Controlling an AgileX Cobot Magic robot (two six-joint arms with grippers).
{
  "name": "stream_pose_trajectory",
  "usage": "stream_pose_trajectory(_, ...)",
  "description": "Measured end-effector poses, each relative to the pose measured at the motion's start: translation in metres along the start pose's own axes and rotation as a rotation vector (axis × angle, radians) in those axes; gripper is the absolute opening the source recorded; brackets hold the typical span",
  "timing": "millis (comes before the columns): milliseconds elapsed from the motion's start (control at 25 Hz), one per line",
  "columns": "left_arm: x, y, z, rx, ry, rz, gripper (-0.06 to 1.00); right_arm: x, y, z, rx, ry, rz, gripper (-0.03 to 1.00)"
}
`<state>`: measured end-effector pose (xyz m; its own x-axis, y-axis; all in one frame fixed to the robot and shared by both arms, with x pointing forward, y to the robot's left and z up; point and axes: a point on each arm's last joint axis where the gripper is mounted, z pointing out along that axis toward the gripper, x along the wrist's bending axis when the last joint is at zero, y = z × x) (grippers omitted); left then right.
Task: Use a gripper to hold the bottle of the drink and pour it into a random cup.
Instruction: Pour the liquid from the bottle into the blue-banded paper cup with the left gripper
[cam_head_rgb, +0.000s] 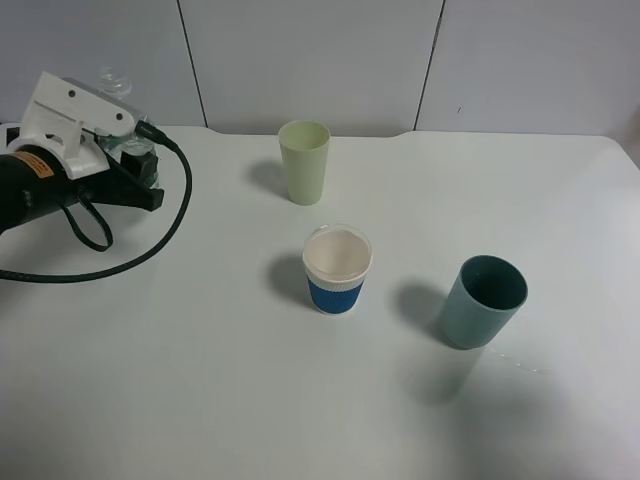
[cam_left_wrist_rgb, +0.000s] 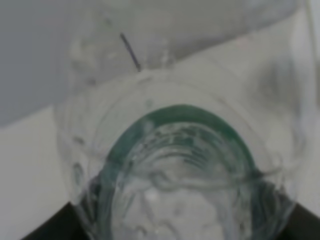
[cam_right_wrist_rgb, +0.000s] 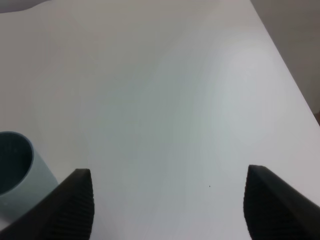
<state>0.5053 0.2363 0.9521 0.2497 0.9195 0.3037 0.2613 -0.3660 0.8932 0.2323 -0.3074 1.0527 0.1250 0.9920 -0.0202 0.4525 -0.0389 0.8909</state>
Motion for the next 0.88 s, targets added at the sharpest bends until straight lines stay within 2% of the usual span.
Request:
stream_pose_trajectory(200,-0.015,0.010,-0.011,0.024,0.059,0.149,0.50,0.000,0.000,0.000,0.000,0.000,0.000,0.63)
stream_pose_trajectory(400,-0.033,0.011,-0.018,0.097,0.071,0.317,0.50,0.000,0.000,0.000,0.000,0.000,0.000,0.63)
stream_pose_trajectory(640,-0.052,0.030,-0.020,0.163,0.090,0.387,0.50,0.000,0.000,0.000,0.000,0.000,0.000,0.63)
stream_pose_trajectory(760,-0.061,0.043,-0.021,0.198,0.101,0.453,0.50,0.000,0.000,0.000,0.000,0.000,0.000,0.63)
stream_pose_trajectory(880,-0.068,0.052,-0.025,0.235,0.104,0.560,0.50,0.000,0.000,0.000,0.000,0.000,0.000,0.63)
